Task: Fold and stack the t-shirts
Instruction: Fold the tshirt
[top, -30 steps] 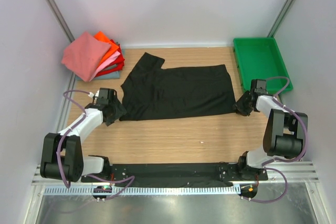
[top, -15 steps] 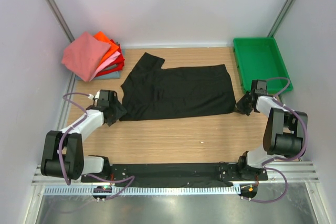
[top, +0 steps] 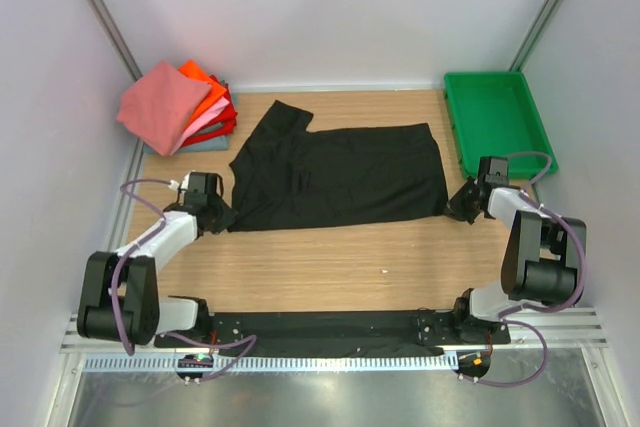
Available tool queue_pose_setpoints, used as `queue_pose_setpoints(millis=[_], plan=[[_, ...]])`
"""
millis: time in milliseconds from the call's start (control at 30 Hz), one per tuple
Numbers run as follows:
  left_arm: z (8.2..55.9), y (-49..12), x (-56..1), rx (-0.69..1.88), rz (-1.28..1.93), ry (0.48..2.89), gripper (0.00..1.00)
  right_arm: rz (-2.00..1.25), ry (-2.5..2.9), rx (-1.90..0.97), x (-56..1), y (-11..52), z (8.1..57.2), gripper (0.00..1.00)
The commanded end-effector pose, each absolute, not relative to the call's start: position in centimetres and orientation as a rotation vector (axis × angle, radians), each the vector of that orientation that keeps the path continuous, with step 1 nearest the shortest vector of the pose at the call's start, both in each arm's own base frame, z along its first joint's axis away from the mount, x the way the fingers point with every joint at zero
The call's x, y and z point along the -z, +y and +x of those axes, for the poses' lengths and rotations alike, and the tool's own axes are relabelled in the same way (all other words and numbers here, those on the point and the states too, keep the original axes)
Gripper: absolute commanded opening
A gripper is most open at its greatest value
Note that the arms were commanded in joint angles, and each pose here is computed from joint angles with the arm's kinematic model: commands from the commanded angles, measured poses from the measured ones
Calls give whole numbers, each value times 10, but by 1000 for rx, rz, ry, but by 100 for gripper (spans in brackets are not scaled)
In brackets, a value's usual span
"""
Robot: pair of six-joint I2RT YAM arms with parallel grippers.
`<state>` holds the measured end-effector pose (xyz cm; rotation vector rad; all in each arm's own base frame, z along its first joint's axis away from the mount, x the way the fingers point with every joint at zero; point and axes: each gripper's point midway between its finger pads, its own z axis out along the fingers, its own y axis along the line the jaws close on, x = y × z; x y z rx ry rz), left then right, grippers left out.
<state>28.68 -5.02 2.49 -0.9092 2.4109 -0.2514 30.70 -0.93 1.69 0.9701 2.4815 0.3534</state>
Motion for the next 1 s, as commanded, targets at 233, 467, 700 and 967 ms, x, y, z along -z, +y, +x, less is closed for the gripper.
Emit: queue_pose_setpoints(millis=[233, 467, 700, 967], plan=[[257, -39, -72, 243, -913, 2334, 0, 1117, 2440, -205, -45, -18, 254, 1], [225, -40, -74, 278, -944, 2339, 0, 1218, 2444, -230, -49, -7, 222, 1], [215, -58, -104, 430, -928, 2308, 50, 1265, 2372, -279, -73, 0, 210, 14], [240, -53, -213, 458, -674, 2086, 77, 1112, 2199, -259, -148, -18, 242, 67]])
